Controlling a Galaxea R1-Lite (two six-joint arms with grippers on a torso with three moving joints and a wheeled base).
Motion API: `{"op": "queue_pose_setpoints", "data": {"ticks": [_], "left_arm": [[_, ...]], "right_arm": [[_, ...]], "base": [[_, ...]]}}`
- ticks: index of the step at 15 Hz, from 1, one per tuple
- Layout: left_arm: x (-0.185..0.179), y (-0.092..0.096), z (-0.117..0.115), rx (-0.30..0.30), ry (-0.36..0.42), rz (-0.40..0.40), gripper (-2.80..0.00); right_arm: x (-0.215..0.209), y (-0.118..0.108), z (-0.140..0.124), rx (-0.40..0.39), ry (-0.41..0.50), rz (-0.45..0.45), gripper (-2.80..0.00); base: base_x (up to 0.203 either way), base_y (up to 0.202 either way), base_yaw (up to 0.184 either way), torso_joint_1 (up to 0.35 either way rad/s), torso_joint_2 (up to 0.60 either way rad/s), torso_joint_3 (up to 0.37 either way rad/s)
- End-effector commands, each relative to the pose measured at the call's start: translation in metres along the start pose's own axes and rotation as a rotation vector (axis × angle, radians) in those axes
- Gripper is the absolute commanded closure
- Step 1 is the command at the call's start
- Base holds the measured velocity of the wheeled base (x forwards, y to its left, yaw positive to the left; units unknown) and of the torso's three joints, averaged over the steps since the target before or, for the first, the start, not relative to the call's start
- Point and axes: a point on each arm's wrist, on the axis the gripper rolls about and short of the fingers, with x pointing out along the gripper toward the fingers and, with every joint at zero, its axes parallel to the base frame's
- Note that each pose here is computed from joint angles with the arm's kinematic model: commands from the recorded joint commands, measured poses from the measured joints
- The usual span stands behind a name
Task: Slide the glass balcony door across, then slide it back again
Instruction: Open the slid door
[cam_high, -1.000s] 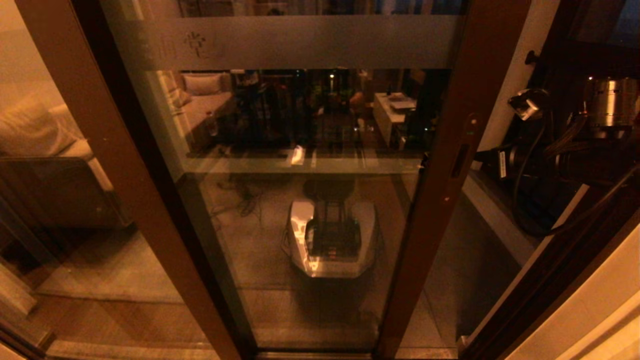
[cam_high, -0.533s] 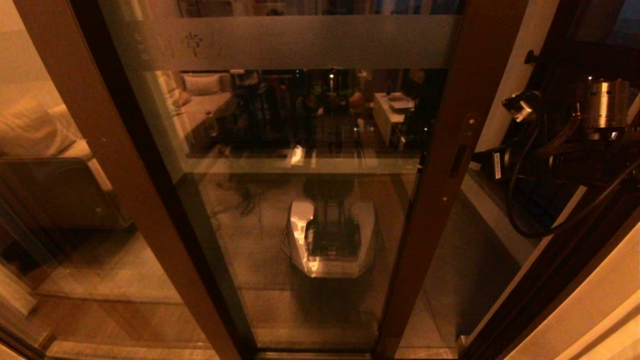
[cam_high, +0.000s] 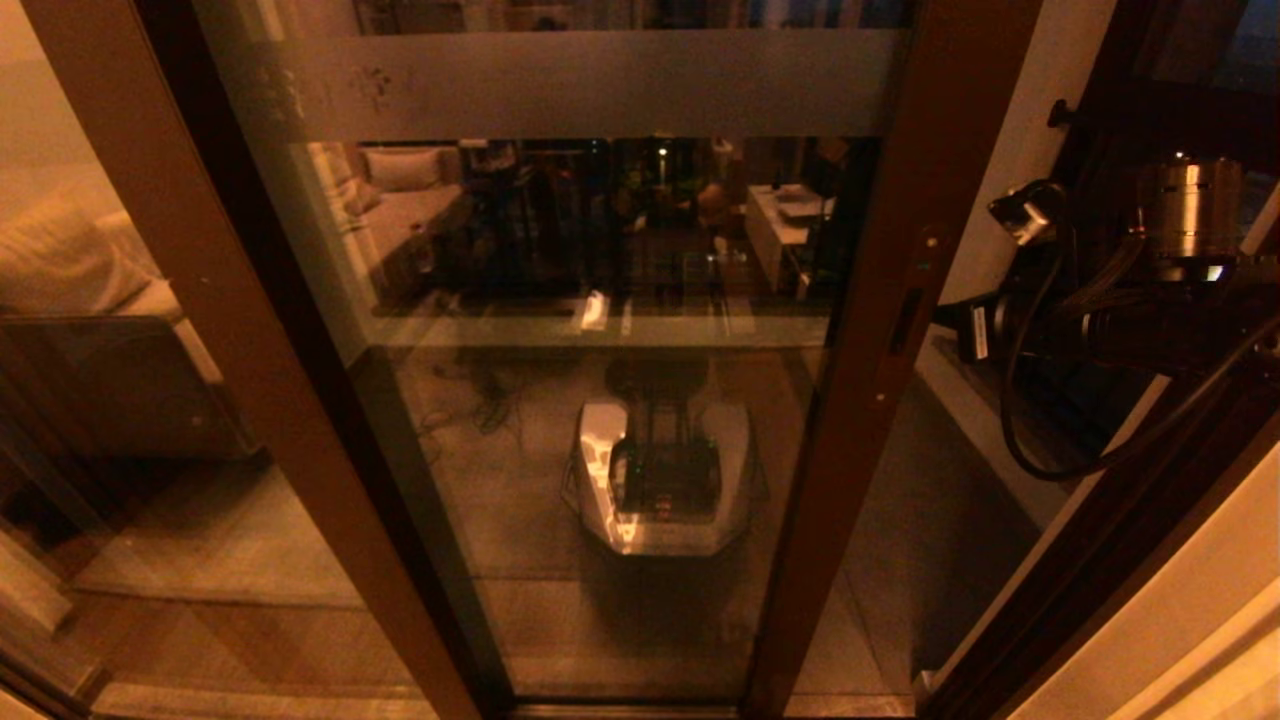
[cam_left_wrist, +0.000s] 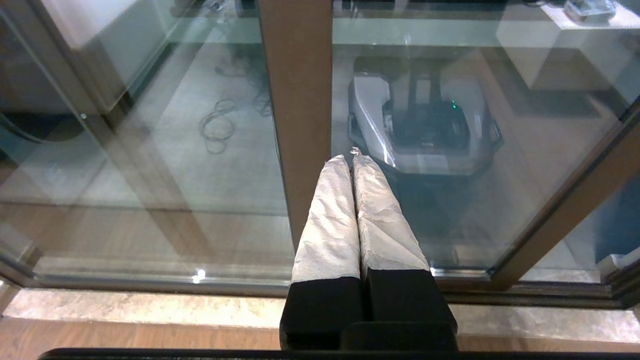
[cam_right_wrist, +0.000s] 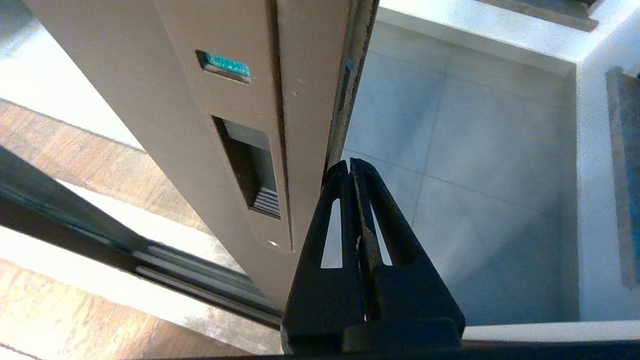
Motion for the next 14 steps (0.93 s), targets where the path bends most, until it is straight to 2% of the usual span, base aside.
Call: {"op": "queue_pose_setpoints", "data": {"ticks": [1, 8, 14], "left_arm": [[0.000, 0.000, 0.000, 0.000, 0.002, 0.000, 0.00], [0.000, 0.000, 0.000, 0.000, 0.002, 0.000, 0.00], [0.000, 0.000, 0.000, 0.000, 0.002, 0.000, 0.00]], "right_arm": [[0.002, 0.004, 0.000, -0.005, 0.000, 0.017, 0.00], [0.015, 0.018, 0.000, 0.003, -0.003, 0.009, 0.00], [0.028, 0.040, 0.004, 0.003, -0.047, -0.013, 0.00]], "base": [[0.000, 0.000, 0.000, 0.000, 0.00, 0.000], [0.000, 0.000, 0.000, 0.000, 0.00, 0.000], [0.000, 0.000, 0.000, 0.000, 0.00, 0.000]]}}
